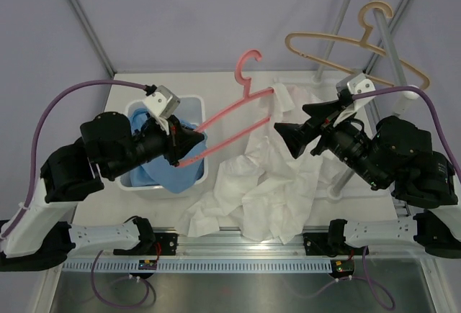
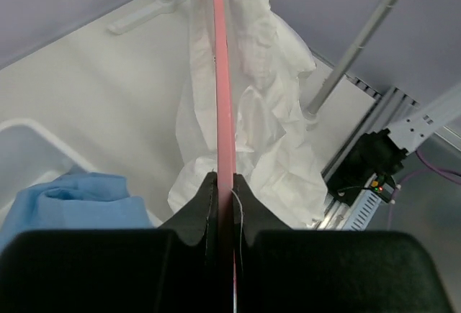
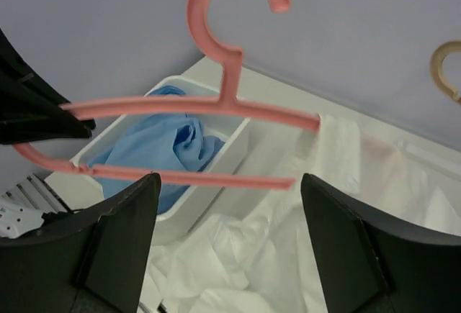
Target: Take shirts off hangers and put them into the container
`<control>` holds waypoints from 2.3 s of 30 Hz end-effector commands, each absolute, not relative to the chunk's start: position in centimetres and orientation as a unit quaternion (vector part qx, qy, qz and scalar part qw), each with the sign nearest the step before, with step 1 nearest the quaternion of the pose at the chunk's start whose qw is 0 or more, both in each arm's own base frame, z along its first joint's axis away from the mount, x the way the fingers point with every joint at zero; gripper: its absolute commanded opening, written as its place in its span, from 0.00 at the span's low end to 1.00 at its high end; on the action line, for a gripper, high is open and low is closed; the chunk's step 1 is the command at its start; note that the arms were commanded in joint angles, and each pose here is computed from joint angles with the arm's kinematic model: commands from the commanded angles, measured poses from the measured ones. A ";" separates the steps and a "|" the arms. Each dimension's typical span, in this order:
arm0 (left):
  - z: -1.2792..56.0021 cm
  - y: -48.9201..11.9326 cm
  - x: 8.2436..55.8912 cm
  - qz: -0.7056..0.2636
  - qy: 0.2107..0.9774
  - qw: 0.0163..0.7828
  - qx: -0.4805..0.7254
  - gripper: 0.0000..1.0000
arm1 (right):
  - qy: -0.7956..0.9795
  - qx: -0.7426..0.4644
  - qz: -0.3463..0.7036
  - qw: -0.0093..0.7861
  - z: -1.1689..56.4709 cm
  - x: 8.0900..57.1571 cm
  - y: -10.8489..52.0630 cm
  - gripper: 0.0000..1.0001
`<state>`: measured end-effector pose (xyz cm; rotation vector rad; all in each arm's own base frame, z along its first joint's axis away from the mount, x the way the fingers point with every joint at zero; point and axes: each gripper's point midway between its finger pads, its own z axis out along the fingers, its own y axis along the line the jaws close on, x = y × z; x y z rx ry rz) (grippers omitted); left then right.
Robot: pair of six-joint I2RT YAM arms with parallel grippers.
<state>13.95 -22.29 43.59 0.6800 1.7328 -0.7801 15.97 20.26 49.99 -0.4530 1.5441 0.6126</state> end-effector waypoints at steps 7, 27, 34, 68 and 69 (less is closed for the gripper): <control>42.8 -14.9 12.6 -0.269 0.797 0.501 0.202 0.00 | 0.715 -0.149 0.257 0.632 44.6 15.9 17.1 0.84; 42.1 -18.0 5.8 -0.403 0.794 0.360 0.279 0.00 | 0.780 -0.187 0.266 0.535 34.5 15.8 26.1 0.83; 44.1 -19.2 5.4 -0.427 0.776 0.359 0.295 0.00 | 0.807 -0.164 0.227 0.521 30.2 16.7 26.2 0.70; 48.5 -6.3 2.1 -0.468 0.672 0.528 0.223 0.00 | 0.823 0.046 -0.064 0.562 28.8 19.4 11.5 0.00; 48.8 -7.4 3.2 -0.462 0.662 0.547 0.223 0.00 | 0.826 0.046 -0.055 0.559 28.4 19.4 11.9 0.00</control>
